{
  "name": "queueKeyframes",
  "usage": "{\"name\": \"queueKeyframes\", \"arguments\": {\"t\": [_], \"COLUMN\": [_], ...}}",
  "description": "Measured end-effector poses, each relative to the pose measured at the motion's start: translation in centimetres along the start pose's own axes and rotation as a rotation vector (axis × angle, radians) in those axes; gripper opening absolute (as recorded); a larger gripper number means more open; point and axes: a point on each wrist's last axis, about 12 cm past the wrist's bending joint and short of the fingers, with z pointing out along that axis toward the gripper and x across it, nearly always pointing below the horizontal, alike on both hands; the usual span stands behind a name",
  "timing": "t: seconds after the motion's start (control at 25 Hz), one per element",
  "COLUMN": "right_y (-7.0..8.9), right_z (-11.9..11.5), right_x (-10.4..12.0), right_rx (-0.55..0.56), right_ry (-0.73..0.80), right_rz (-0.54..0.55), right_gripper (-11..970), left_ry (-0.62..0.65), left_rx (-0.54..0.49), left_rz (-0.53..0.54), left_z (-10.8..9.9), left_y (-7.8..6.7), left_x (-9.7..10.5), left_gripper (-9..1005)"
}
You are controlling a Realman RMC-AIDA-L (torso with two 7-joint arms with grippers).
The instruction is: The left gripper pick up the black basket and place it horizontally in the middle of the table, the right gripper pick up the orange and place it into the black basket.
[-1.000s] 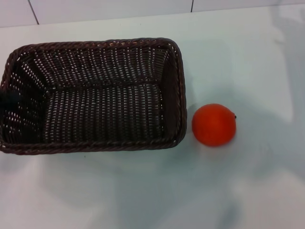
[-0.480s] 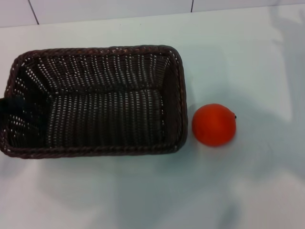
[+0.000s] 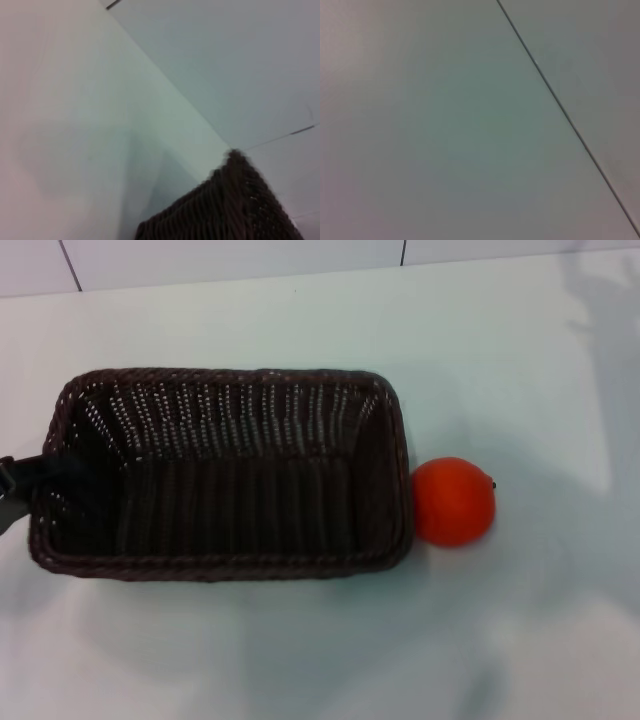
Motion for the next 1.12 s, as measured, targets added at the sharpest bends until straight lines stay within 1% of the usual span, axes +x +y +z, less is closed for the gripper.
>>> {"name": "queueKeyframes", "arguments": {"t": [0.04, 0.28, 0.32, 0.48, 0.6, 0.64, 0.68, 0.76, 0.8, 0.88, 0.92, 0.96, 1.0, 1.12], "right_y": [0.0, -0.1, -0.1, -0.2, -0.7, -0.9, -1.0, -1.4, -1.5, -1.9, -2.3, -2.7, -3.2, -5.0], "right_z": [0.0, 0.1, 0.1, 0.2, 0.5, 0.7, 1.0, 1.5, 1.8, 2.7, 3.2, 3.8, 4.4, 5.6], "right_x": [0.0, 0.1, 0.1, 0.1, 0.3, 0.5, 0.7, 1.2, 1.5, 2.5, 3.1, 3.7, 4.4, 6.2], "right_rx": [0.001, 0.004, 0.005, 0.023, 0.079, 0.104, 0.131, 0.189, 0.218, 0.297, 0.350, 0.404, 0.461, 0.606], "right_ry": [0.000, 0.003, 0.002, -0.006, -0.020, -0.028, -0.038, -0.071, -0.087, -0.143, -0.180, -0.229, -0.276, -0.428], "right_rz": [0.000, -0.002, -0.003, -0.015, -0.025, -0.019, -0.012, 0.011, 0.024, 0.041, 0.030, 0.012, -0.021, -0.167], "right_gripper": [776, 776, 776, 777, 776, 776, 776, 780, 781, 785, 788, 791, 793, 816], "left_ry": [0.001, 0.017, 0.024, 0.002, -0.052, -0.120, -0.150, -0.245, -0.318, -0.403, -0.438, -0.496, -0.530, -0.621], "left_rx": [0.001, 0.016, 0.029, 0.036, 0.064, 0.102, 0.115, 0.147, 0.155, 0.146, 0.139, 0.131, 0.134, 0.140], "left_rz": [-0.006, -0.016, -0.025, -0.015, 0.034, 0.090, 0.109, 0.185, 0.250, 0.326, 0.368, 0.433, 0.477, 0.584], "left_z": [0.0, -0.2, -0.6, -1.2, -1.9, -2.7, -3.0, -3.9, -4.5, -5.2, -5.4, -5.7, -5.8, -5.7], "left_y": [0.1, 0.0, 0.0, 0.3, 0.6, 0.9, 1.1, 1.6, 1.9, 2.4, 2.5, 2.7, 2.7, 2.5], "left_x": [0.1, 0.3, 0.4, 0.2, -0.3, -0.7, -0.8, -1.2, -1.4, -1.7, -1.8, -1.9, -2.0, -2.1], "left_gripper": [189, 367, 397, 608, 623, 629, 634, 639, 639, 640, 640, 640, 640, 641]}}
